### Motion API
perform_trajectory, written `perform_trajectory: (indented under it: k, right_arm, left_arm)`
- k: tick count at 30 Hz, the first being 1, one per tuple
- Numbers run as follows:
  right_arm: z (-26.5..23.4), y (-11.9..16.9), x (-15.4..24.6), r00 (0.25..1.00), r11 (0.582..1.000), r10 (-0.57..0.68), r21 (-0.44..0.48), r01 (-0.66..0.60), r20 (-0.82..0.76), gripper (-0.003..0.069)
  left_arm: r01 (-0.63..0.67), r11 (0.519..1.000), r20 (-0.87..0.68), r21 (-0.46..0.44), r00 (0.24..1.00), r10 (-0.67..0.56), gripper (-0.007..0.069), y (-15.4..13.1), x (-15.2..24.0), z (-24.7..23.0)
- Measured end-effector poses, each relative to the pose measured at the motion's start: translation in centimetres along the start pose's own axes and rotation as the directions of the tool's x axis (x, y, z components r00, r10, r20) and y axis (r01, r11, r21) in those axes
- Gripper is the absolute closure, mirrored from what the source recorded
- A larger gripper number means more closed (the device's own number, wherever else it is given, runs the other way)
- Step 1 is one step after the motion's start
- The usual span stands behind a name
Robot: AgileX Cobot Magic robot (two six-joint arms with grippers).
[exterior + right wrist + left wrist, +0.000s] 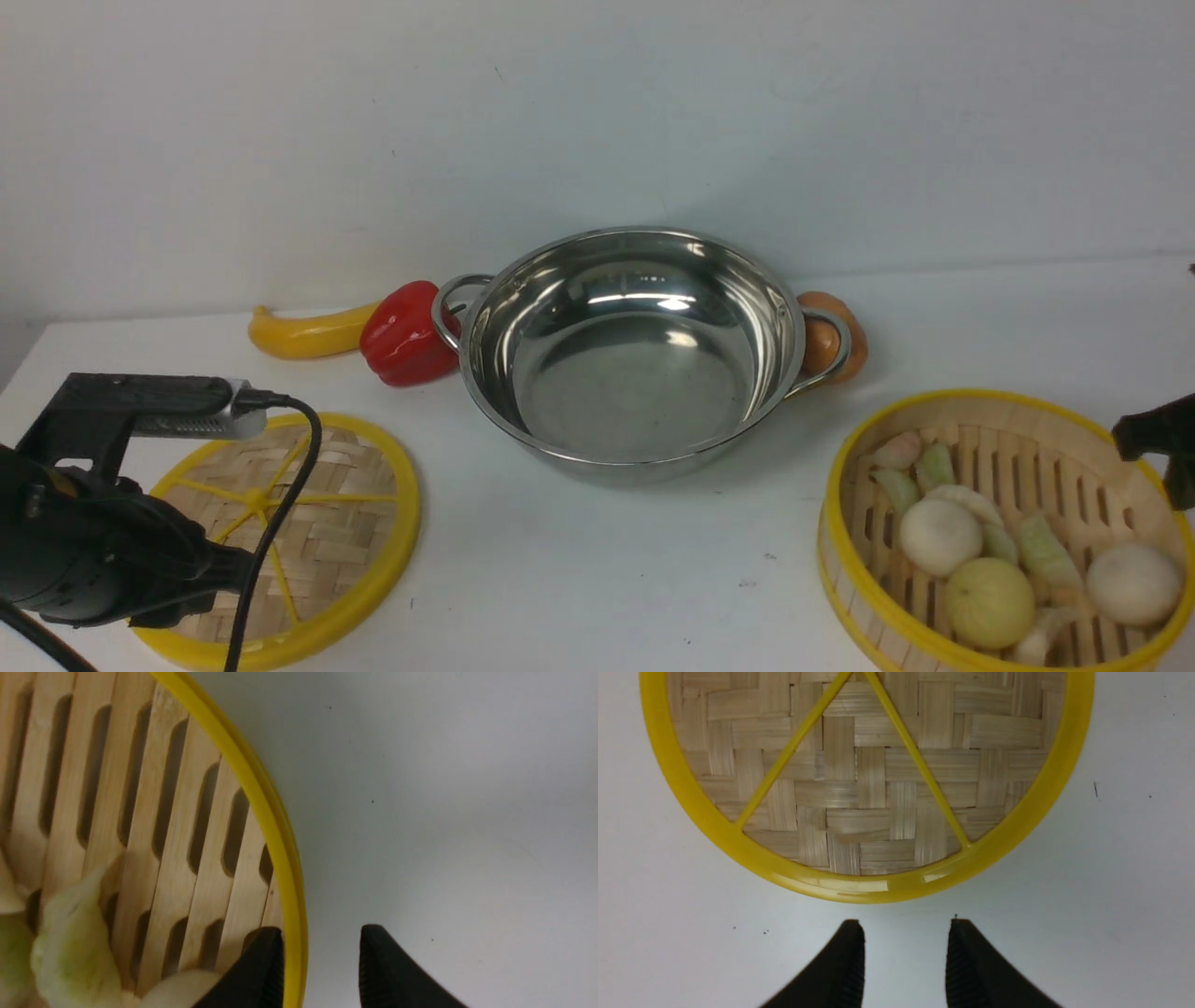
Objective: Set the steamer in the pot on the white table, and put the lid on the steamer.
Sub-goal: 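Reach for and grasp the rim of the bamboo steamer holding the buns with the right gripper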
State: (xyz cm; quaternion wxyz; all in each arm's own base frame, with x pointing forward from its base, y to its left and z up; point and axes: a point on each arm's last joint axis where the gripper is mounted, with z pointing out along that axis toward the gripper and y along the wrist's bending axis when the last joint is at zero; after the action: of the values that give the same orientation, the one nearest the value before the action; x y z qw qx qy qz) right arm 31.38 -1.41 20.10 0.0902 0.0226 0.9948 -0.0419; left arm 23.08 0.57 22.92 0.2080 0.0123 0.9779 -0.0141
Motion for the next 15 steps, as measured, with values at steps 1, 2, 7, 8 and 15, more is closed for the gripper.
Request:
perform_trajectory:
  k: [1, 2, 7, 8, 15]
  right_arm:
    - [0.5, 0.0, -0.4, 1.0, 1.0, -0.004, 0.0, 0.004, -0.013, 0.041]
    - [0.9, 0.0, -0.6, 1.0, 1.0, -0.005, 0.001, 0.005, -0.021, 0.041]
    - [1.8, -0.6, -1.0, 0.999, 0.999, 0.033, -0.018, -0.034, -0.029, 0.041]
    - [2.0, -0.9, -1.1, 0.999, 0.999, 0.047, -0.026, -0.047, -0.024, 0.041]
    - [3.2, -1.0, -1.6, 0.998, 0.989, 0.063, -0.133, -0.063, -0.006, 0.0416]
  left_arm:
    - [-0.004, 1.0, 0.001, -0.002, 1.0, 0.004, 0.0384, 0.0, 0.0, 0.0]
    - [-0.004, 1.0, 0.001, -0.001, 1.0, 0.004, 0.0384, 0.0, 0.0, 0.0]
    - [-0.005, 1.0, 0.001, -0.002, 1.0, 0.005, 0.0384, 0.0, 0.0, 0.0]
    - [-0.005, 1.0, 0.001, -0.002, 1.0, 0.005, 0.0384, 0.0, 0.0, 0.0]
    - [-0.005, 1.0, 0.001, -0.002, 1.0, 0.005, 0.0384, 0.0, 0.0, 0.0]
